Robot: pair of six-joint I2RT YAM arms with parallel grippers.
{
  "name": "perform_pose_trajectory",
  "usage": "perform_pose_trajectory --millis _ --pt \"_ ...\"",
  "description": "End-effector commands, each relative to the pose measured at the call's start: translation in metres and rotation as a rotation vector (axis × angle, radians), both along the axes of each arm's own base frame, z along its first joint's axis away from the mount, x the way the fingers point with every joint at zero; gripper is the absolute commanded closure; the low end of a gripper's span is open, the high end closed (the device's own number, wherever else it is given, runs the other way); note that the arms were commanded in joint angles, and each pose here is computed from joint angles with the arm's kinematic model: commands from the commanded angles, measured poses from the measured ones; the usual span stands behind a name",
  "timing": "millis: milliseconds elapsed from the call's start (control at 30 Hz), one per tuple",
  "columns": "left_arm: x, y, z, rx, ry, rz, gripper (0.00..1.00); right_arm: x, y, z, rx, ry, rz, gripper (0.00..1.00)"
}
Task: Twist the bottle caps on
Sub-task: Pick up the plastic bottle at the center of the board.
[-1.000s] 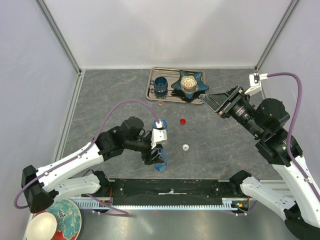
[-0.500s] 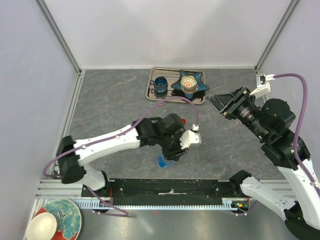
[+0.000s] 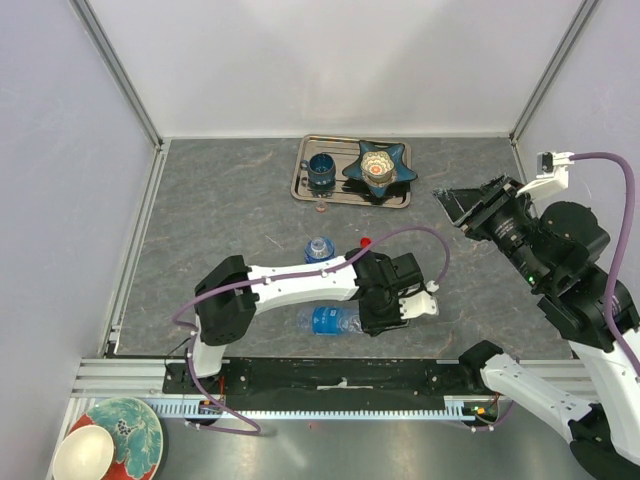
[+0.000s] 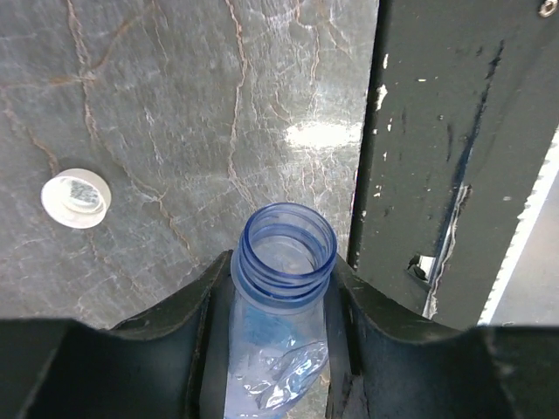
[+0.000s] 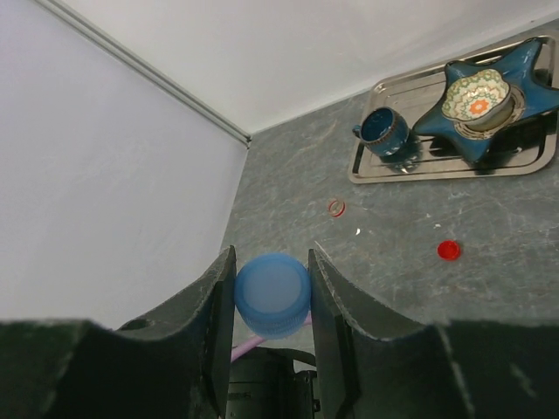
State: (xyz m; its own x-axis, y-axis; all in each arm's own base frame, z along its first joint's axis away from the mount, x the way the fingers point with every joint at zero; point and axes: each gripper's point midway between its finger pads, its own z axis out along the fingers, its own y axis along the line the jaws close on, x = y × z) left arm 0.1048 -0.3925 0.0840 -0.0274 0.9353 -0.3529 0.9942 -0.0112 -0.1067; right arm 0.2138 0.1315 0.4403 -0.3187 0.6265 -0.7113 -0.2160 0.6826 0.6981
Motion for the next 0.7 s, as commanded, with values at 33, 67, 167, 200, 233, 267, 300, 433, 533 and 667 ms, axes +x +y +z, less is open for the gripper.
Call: perform_pose_trajectory --millis 33,67,167,200,233,267,300,433,533,667 --pt "0.001 -0.011 -0.020 -0.039 0.004 -0.006 0.91 0.002 -0.007 0.006 -0.034 -0.023 -0.032 0.83" --pt "0.000 -0.012 -0.022 -0.043 0.009 -0.006 0.91 0.003 -0.007 0.006 -0.037 -0.024 -0.031 0.83" --pt "-0.005 -0.013 -0.032 -0.057 0.027 0.001 0.90 0.004 -0.008 0.002 -0.048 -0.016 -0.038 0.83" --pt "-0.006 -0.013 -0.035 -0.057 0.030 0.002 0.89 0.005 -0.009 0.000 -0.051 -0.016 -0.044 0.83" --pt "-0.009 -0.015 -0.039 -0.060 0.033 0.002 0.85 0.006 -0.008 -0.002 -0.056 -0.013 -0.045 0.83" --pt "-0.010 -0.017 -0.039 -0.070 0.033 0.003 0.82 0.006 -0.009 -0.004 -0.059 -0.009 -0.045 0.83" --pt "-0.011 -0.018 -0.039 -0.077 0.031 0.004 0.78 0.006 -0.009 -0.006 -0.063 -0.006 -0.047 0.83" --pt "-0.014 -0.020 -0.035 -0.104 0.021 -0.008 0.49 0.006 -0.009 -0.009 -0.067 -0.001 -0.046 0.83" --pt "-0.015 -0.016 -0.034 -0.106 0.012 -0.013 0.07 0.006 -0.008 -0.009 -0.064 -0.001 -0.045 0.82" --pt "-0.018 -0.011 -0.028 -0.106 0.020 -0.021 0.01 0.007 -0.007 -0.012 -0.065 0.006 -0.044 0.82"
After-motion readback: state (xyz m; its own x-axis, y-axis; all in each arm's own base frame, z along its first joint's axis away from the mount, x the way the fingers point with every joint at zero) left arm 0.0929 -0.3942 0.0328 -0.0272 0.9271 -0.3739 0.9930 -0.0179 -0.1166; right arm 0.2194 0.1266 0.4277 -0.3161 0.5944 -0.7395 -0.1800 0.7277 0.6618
